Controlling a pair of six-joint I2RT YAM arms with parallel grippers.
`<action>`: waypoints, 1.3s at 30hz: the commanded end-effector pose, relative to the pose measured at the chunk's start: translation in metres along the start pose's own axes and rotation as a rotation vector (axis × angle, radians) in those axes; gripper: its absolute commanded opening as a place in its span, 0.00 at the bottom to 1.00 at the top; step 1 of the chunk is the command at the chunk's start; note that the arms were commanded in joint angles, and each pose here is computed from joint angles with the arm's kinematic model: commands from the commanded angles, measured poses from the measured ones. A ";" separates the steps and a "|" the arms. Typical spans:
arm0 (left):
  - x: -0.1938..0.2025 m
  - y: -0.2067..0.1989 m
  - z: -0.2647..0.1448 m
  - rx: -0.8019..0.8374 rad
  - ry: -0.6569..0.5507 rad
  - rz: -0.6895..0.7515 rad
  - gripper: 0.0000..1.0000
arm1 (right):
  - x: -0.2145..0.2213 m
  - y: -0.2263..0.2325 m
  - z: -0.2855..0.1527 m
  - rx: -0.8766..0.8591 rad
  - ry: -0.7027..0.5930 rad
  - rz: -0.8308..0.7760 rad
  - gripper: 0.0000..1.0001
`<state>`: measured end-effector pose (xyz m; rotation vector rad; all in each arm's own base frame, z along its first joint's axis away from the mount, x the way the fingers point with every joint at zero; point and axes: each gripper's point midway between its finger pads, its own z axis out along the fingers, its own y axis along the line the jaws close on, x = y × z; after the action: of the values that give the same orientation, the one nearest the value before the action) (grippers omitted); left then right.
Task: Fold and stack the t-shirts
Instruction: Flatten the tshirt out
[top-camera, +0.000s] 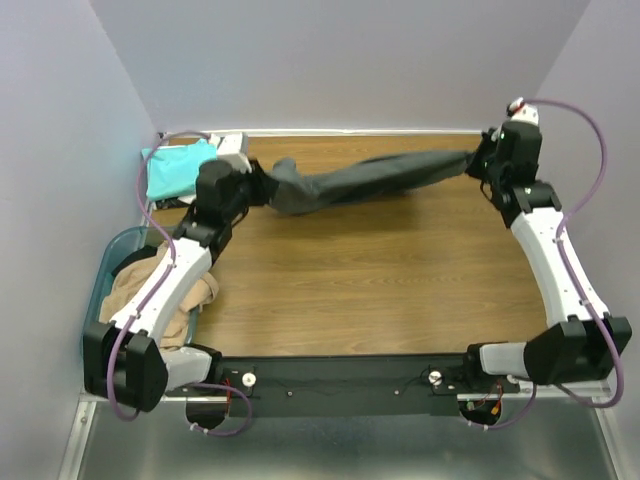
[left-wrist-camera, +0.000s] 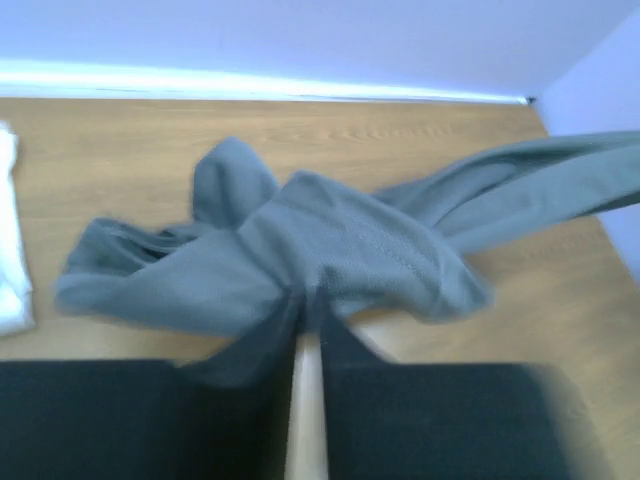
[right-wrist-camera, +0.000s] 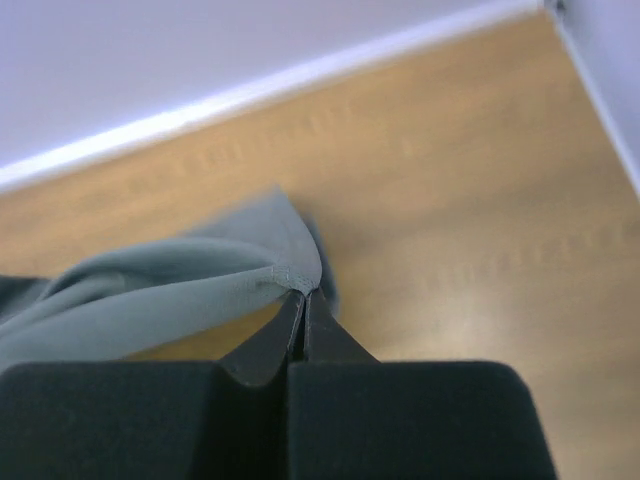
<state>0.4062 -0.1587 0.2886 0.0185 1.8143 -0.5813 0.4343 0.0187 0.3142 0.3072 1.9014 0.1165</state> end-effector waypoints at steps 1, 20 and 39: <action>0.150 0.032 -0.041 -0.086 0.365 -0.162 0.44 | 0.086 -0.032 -0.015 0.084 0.174 0.017 0.01; 0.196 0.048 -0.047 -0.232 0.496 -0.204 0.67 | 0.222 -0.053 -0.024 0.111 0.501 0.080 0.01; 0.248 0.029 0.006 -0.394 0.750 0.148 0.63 | 0.236 -0.055 -0.030 0.112 0.528 0.098 0.01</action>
<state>0.3450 -0.2258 0.0579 0.1058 2.5722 -0.2807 0.3230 0.0294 0.0956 0.4683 2.4353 0.1416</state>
